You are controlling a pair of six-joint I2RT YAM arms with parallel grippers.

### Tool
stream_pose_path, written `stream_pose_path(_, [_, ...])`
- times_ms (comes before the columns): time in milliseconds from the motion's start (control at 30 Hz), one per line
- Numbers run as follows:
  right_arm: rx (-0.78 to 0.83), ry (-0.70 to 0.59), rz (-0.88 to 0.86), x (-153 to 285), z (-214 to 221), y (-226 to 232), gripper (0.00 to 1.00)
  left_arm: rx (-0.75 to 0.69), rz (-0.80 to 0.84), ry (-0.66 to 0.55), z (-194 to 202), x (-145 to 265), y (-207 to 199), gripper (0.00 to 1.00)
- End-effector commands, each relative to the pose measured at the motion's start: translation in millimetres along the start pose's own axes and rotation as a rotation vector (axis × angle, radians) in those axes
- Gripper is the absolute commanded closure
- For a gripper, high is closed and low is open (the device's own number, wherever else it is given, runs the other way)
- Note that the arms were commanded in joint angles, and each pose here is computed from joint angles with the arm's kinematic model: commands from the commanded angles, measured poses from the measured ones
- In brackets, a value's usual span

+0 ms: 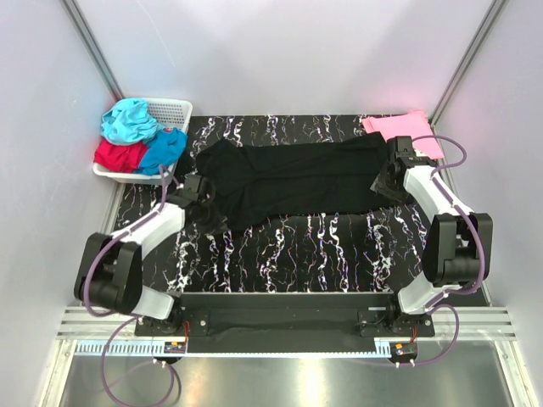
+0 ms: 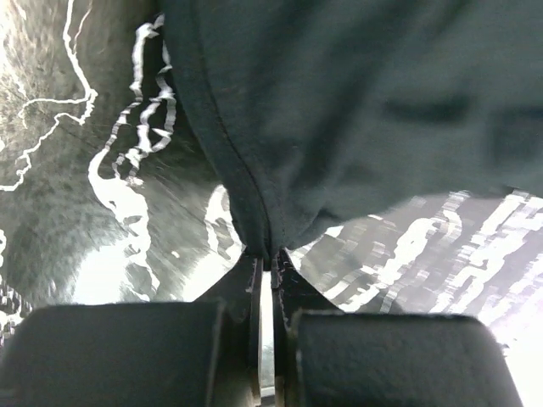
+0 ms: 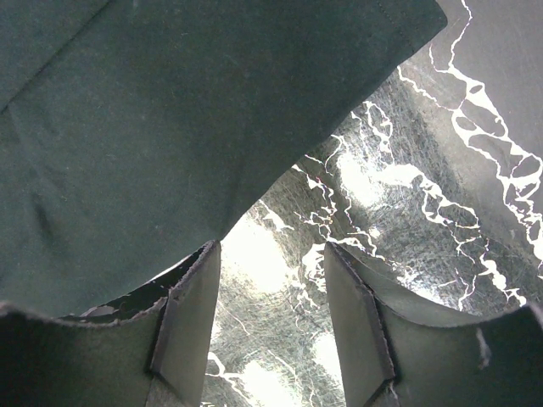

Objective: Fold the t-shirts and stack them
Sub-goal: Fold the tshirt

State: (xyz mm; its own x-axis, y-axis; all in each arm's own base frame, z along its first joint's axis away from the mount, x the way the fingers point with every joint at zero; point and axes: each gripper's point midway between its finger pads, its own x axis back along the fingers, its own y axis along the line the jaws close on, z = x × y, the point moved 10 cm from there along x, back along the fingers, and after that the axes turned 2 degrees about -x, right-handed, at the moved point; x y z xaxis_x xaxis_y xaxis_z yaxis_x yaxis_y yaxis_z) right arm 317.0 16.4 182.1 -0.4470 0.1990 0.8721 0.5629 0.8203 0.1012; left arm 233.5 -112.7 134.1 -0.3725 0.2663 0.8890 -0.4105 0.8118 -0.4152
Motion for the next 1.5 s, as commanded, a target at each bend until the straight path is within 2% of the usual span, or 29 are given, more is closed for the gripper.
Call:
stream_pose_path(0, [-0.024,-0.048,-0.042,8.9,-8.8,7.6,0.42,-0.055,0.141,-0.186,-19.8,51.3,-30.5,1.0])
stream_pose_path(167, [-0.023,-0.029,-0.051,2.5,-10.5,13.0,0.43,-0.094,0.222,-0.294,-27.2,93.5,-44.9,1.0])
stream_pose_path(233, [-0.022,-0.022,-0.048,-0.3,-10.2,14.4,0.43,-0.114,0.247,-0.293,-26.5,100.2,-47.3,1.0])
stream_pose_path(433, [-0.011,-0.013,-0.06,-3.1,-9.4,22.0,0.44,-0.122,0.207,-0.233,-26.5,76.3,-42.7,1.0])
stream_pose_path(700, [0.035,0.005,-0.093,-3.9,-4.3,30.6,0.46,-0.174,0.26,-0.373,-54.6,77.3,-63.3,1.0])
stream_pose_path(767, [0.103,0.015,-0.207,7.1,2.0,47.8,0.45,-0.173,0.259,-0.375,-59.8,78.7,-67.8,1.0])
stream_pose_path(833, [0.24,0.026,-0.332,22.1,18.3,70.5,0.44,-0.165,0.263,-0.364,-62.9,75.0,-70.4,1.0])
stream_pose_path(900, [0.319,0.035,-0.395,31.2,30.4,83.9,0.43,-0.156,0.28,-0.359,-65.2,71.9,-72.9,1.0])
stream_pose_path(1033, [0.32,0.045,-0.482,39.0,41.7,102.1,0.41,-0.149,0.307,-0.397,-77.5,73.6,-77.6,1.0])
stream_pose_path(1367, [0.318,0.044,-0.461,25.0,36.1,114.4,0.41,-0.16,0.468,-0.665,-139.3,109.7,-107.6,1.0])
stream_pose_path(1467, [0.319,0.057,-0.461,19.3,35.7,118.9,0.41,-0.176,0.496,-0.695,-160.4,110.0,-119.2,1.0])
